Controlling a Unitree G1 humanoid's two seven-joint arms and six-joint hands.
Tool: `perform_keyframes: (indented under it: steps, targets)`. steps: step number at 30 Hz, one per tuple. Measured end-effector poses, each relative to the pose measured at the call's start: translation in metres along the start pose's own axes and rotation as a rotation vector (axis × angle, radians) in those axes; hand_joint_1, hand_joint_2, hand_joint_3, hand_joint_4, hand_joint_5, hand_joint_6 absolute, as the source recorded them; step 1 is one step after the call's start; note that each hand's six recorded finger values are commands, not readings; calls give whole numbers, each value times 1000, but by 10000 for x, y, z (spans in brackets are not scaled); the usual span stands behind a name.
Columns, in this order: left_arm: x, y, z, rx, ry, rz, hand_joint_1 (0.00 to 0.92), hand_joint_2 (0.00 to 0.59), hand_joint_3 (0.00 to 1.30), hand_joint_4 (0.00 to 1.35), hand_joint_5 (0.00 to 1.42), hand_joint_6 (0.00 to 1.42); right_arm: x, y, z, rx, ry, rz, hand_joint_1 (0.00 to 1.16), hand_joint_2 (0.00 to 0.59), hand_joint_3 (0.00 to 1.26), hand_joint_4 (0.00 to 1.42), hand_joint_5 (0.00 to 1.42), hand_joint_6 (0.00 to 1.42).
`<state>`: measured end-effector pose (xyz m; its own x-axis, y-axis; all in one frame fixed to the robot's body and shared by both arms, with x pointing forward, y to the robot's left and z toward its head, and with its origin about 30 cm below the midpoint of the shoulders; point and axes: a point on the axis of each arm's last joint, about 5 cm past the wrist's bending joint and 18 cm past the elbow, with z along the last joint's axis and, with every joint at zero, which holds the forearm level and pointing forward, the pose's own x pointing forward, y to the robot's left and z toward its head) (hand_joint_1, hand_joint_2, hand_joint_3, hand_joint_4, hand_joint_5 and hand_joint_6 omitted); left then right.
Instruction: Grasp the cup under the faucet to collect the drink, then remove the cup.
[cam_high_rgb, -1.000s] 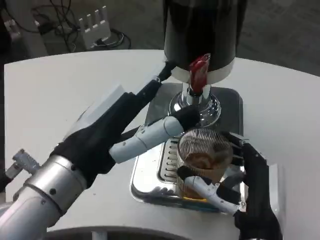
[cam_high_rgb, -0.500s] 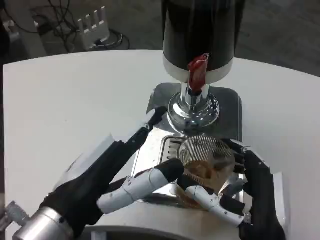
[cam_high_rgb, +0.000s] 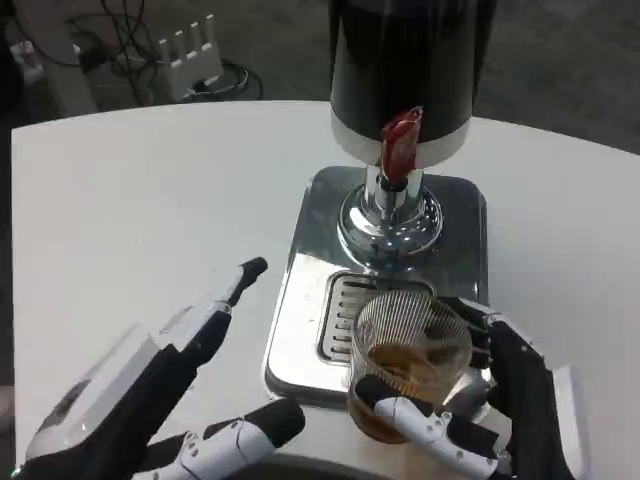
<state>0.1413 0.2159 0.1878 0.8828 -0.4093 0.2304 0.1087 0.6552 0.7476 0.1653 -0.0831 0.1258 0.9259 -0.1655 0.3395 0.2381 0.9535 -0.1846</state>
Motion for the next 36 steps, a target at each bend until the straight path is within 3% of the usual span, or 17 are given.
perform_keyframes:
  steps: [5,11,15,19,24,30,36]
  targets:
    - [-5,10,8,70,-20,-17,0,95,0,0,0,0,6,-37,41,-5,-59,-8,894,136,823,932,1080,1018]
    - [-48,13,1,155,3,-52,0,91,0,0,0,0,0,-82,42,-58,-93,16,894,136,823,932,1080,1021]
    - [-120,-9,-14,206,40,-94,0,91,0,0,0,0,-5,-149,136,-86,-187,27,894,136,823,932,1080,1021]
    - [-187,-45,-1,304,67,-121,0,85,0,0,0,0,-28,-199,198,-98,-221,52,894,136,823,932,1080,1021]
    - [-287,-124,46,433,77,-142,0,81,0,0,0,0,-77,-290,263,-102,-231,78,894,135,823,932,1080,1022]
    - [-350,-216,67,489,77,-168,0,80,0,0,0,0,-138,-338,250,-111,-200,89,894,131,823,932,1080,1023]
    - [-367,-165,71,522,76,-145,0,71,0,0,0,0,-139,-353,253,-113,-195,102,894,130,823,932,1080,1024]
